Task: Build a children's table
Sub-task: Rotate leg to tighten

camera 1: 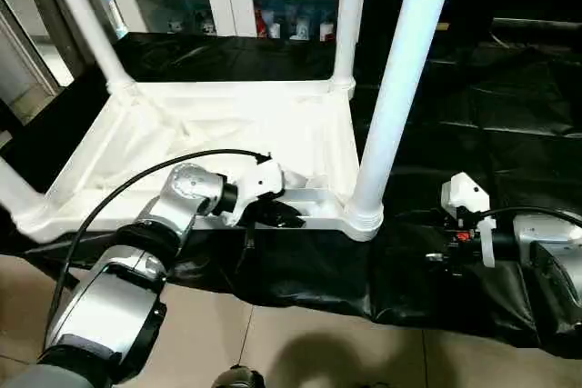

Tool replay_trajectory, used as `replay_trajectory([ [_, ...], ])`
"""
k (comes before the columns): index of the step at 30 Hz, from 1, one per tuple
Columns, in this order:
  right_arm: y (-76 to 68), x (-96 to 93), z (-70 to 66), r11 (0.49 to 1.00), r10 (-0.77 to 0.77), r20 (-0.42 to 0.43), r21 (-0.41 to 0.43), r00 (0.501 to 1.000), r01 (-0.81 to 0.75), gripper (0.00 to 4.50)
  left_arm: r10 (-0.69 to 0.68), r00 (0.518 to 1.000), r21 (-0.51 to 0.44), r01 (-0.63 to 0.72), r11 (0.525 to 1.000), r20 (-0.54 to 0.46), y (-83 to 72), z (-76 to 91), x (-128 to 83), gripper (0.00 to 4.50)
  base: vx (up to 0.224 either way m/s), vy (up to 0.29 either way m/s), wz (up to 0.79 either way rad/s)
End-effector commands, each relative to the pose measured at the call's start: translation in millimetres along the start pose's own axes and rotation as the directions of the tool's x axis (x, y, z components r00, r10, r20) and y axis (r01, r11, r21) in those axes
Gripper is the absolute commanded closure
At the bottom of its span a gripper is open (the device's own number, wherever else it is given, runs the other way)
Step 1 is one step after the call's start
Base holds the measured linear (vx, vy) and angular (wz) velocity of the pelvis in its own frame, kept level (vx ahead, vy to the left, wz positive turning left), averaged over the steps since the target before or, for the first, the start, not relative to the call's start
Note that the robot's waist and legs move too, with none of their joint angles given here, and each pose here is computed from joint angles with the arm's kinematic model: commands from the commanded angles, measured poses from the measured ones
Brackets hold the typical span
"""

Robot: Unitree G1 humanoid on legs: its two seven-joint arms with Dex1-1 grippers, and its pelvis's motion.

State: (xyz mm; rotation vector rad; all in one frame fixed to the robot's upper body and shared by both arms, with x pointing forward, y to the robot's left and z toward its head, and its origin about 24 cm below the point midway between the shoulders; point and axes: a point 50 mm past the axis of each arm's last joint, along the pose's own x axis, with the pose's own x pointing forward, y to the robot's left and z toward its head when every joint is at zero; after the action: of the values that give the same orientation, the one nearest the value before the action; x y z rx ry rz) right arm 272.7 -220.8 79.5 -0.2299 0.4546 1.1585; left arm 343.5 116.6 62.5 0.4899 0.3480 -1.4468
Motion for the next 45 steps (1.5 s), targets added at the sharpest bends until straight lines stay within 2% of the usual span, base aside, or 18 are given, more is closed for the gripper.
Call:
replay_trajectory([
  [1, 3.1, 1.3, 2.7, 1.000, 0.010, 0.005, -0.019, 1.000, -0.010, 0.80, -0.019, 0.998, -0.024, 0.018, 1.000, -0.053, -0.8, -6.7, -2.8, 4.47, 0.000, 0.000, 0.00],
  [2, 2.7, 2.7, 2.5, 1.000, 0.007, 0.006, -0.021, 1.000, -0.007, 0.80, -0.039, 0.996, -0.040, 0.036, 0.999, -0.081, -3.6, -12.3, -3.2, 4.47, 0.000, 0.000, 0.00],
  [5, 0.3, 7.3, 4.4, 1.000, -0.018, 0.040, -0.010, 0.999, 0.018, 0.80, -0.015, 0.998, -0.078, 0.010, 0.997, -0.062, -5.4, -16.9, -3.2, 4.47, 0.000, 0.000, 0.00],
  [8, -2.5, 13.0, 7.5, 0.999, -0.053, 0.083, -0.001, 0.995, 0.053, 0.47, 0.076, 0.997, -0.127, -0.078, 0.989, -0.020, -3.1, -17.7, -2.8, 4.50, 0.000, 0.000, 0.00],
  [11, -3.3, 16.9, 9.8, 0.997, -0.070, 0.104, -0.012, 0.992, 0.072, 0.26, 0.114, 0.993, -0.172, -0.107, 0.979, 0.030, -4.9, -16.5, -3.4, 4.50, 0.000, 0.000, 0.00],
  [14, -7.5, 21.9, 15.1, 0.990, -0.125, 0.131, -0.048, 0.984, 0.132, 0.00, 0.134, 0.990, -0.183, -0.125, 0.975, 0.040, -12.7, -20.1, -4.7, 4.50, 0.000, 0.000, 0.00],
  [17, -13.7, 24.7, 19.8, 0.976, -0.187, 0.157, -0.084, 0.970, 0.202, 0.00, 0.160, 0.986, -0.199, -0.150, 0.969, 0.035, -20.2, -24.0, -4.7, 4.50, 0.000, 0.000, 0.00],
  [24, -19.5, 34.2, 21.7, 0.970, -0.220, 0.193, -0.064, 0.956, 0.236, 0.00, 0.115, 0.993, -0.190, -0.113, 0.975, 0.001, -43.7, -26.9, -1.5, 4.50, 0.000, 0.000, 0.00],
  [32, -14.1, 45.5, 19.5, 0.989, -0.116, 0.187, -0.069, 0.976, 0.131, 0.00, 0.143, 0.990, -0.160, -0.138, 0.977, 0.018, -40.9, -22.5, -5.7, 4.50, 0.000, 0.000, 0.00],
  [40, -15.3, 61.0, 22.0, 0.989, -0.092, 0.175, -0.098, 0.980, 0.110, 0.00, 0.134, 0.991, -0.139, -0.134, 0.981, -0.003, -38.3, -20.3, -10.1, 4.50, 0.000, 0.000, 0.00],
  [41, -16.1, 62.4, 23.4, 0.989, -0.095, 0.182, -0.097, 0.979, 0.114, 0.16, 0.134, 0.991, -0.137, -0.133, 0.982, -0.004, -37.6, -20.2, -10.7, 4.50, 0.000, 0.000, 0.00],
  [44, -16.3, 65.1, 25.2, 0.990, -0.087, 0.189, -0.095, 0.978, 0.106, 0.16, 0.135, 0.991, -0.134, -0.134, 0.982, -0.007, -36.3, -20.4, -11.6, 4.50, 0.000, 0.000, 0.00],
  [45, -16.0, 65.9, 25.0, 0.990, -0.082, 0.187, -0.097, 0.979, 0.102, 0.30, 0.135, 0.991, -0.133, -0.135, 0.982, -0.009, -36.1, -20.5, -11.8, 4.50, 0.000, 0.000, 0.00],
])
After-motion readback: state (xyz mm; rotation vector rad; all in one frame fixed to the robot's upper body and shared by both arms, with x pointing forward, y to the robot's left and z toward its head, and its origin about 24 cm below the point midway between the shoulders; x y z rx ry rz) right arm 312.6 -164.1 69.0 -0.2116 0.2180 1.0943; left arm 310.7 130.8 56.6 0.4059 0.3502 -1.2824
